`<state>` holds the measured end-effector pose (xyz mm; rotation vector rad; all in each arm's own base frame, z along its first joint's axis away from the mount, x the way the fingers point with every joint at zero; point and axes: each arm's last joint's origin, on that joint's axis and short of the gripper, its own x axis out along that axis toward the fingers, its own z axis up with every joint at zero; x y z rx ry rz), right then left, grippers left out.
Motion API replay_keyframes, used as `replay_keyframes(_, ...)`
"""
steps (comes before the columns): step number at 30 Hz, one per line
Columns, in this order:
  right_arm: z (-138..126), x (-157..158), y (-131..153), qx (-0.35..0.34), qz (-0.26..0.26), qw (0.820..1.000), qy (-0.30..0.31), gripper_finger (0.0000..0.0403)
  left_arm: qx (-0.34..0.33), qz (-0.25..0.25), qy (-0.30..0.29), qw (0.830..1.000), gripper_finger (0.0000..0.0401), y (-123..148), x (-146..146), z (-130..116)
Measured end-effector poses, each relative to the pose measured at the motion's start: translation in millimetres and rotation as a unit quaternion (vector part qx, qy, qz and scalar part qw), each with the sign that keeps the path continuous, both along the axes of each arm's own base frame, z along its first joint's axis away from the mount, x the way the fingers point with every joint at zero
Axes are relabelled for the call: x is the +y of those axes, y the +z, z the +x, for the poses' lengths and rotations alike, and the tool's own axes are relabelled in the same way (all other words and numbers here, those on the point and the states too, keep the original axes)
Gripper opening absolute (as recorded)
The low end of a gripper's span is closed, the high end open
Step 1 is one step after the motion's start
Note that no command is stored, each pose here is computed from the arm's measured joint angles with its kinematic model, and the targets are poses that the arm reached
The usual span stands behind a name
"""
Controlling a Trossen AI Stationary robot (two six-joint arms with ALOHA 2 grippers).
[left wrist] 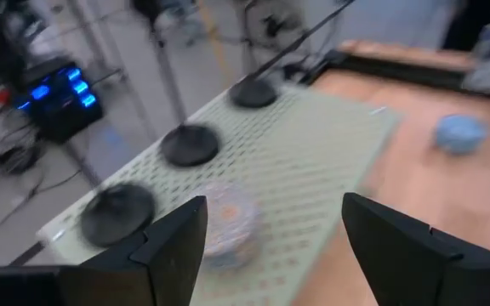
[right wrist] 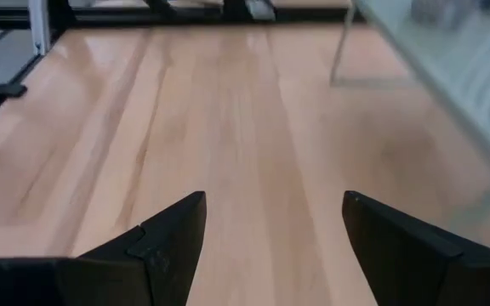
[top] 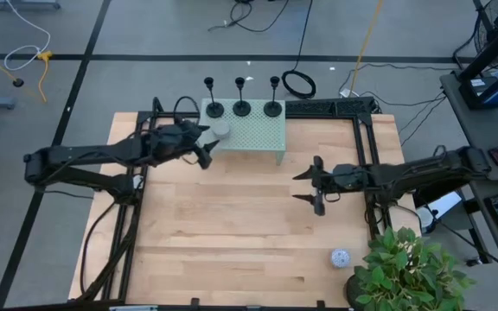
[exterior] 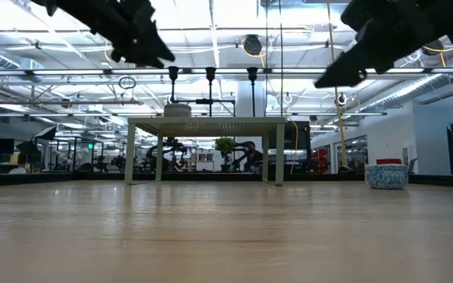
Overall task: Pick & Place candle stick holders
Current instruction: Put the blue patterned scented candle on the shelf
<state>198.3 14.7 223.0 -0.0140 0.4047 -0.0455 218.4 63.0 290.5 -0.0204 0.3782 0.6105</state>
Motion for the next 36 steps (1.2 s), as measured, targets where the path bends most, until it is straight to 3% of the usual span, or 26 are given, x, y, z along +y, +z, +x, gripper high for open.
replay_keyframes(4,-15.1,-1.5,-3.6,0.050,0.047,0.997,-0.027,0.0267,-0.019,0.001,-0.032,0.999,0.0273,6.5,-11.2,-1.8)
replay_keyframes(13,-34.3,-10.6,-25.1,0.170,0.016,0.969,-0.180,0.0268,-0.023,0.002,-0.058,0.998,0.0273,7.5,-23.3,0.4)
replay_keyframes(26,-39.7,-11.1,-48.1,0.193,0.009,0.964,-0.182,0.0304,-0.023,0.003,-0.059,0.998,0.0273,7.6,-24.4,0.5)
replay_keyframes(36,-51.8,-21.1,-70.4,0.198,0.019,0.938,-0.284,0.0328,-0.024,0.002,-0.055,0.998,0.0273,7.6,-24.2,0.5)
